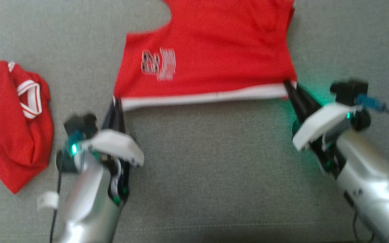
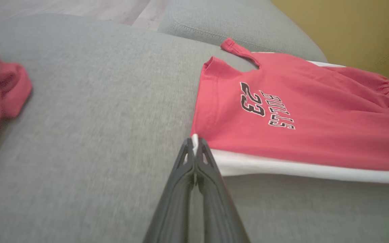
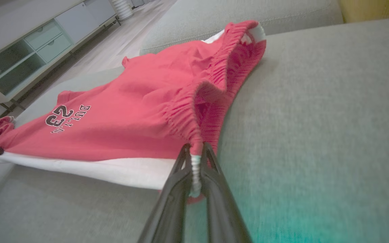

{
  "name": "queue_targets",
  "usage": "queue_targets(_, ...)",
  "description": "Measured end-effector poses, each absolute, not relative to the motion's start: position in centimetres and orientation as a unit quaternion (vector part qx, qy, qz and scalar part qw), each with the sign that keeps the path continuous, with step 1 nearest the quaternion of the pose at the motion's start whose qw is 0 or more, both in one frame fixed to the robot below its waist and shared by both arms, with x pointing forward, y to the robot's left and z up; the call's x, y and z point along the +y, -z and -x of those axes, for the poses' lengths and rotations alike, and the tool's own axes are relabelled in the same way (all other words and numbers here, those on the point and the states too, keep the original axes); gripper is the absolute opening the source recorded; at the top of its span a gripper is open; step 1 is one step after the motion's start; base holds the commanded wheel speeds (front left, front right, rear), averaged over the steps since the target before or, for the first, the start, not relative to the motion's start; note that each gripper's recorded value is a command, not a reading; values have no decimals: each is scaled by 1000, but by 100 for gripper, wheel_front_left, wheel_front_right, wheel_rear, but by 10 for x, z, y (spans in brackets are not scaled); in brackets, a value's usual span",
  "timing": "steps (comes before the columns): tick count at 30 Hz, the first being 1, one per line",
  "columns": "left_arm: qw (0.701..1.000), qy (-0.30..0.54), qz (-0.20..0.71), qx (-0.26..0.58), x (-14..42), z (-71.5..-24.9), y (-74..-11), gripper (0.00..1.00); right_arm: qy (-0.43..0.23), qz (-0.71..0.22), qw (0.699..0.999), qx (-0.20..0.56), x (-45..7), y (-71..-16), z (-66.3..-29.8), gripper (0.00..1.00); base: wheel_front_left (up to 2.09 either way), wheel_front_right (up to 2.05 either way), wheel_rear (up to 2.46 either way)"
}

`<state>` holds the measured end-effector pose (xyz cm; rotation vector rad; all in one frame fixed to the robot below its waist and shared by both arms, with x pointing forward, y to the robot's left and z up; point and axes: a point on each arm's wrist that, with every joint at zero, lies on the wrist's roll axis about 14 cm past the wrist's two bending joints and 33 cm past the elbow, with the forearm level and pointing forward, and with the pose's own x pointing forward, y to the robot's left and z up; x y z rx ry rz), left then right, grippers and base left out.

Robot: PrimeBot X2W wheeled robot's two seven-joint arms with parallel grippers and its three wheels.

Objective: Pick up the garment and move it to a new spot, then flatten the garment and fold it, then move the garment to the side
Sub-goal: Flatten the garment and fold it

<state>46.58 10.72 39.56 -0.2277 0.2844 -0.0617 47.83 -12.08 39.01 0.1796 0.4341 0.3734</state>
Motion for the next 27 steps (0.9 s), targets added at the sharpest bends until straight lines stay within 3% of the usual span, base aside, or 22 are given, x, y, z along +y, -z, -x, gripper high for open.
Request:
queue_targets(19, 980, -9, 120, 161, 132, -329, -393, 0, -202, -180, 923, 272, -95, -375, -322, 0, 0, 0, 0)
queue_targets(23, 984, 1, 113, 141, 129, -327, -404, 0, -207, -191, 921, 270, -91, -378, -308, 0, 0, 0, 0)
queue_targets(27, 990, 34, 94, 104, 117, -352, -427, 0, -193, -219, 924, 248, -95, -390, -316, 0, 0, 0, 0)
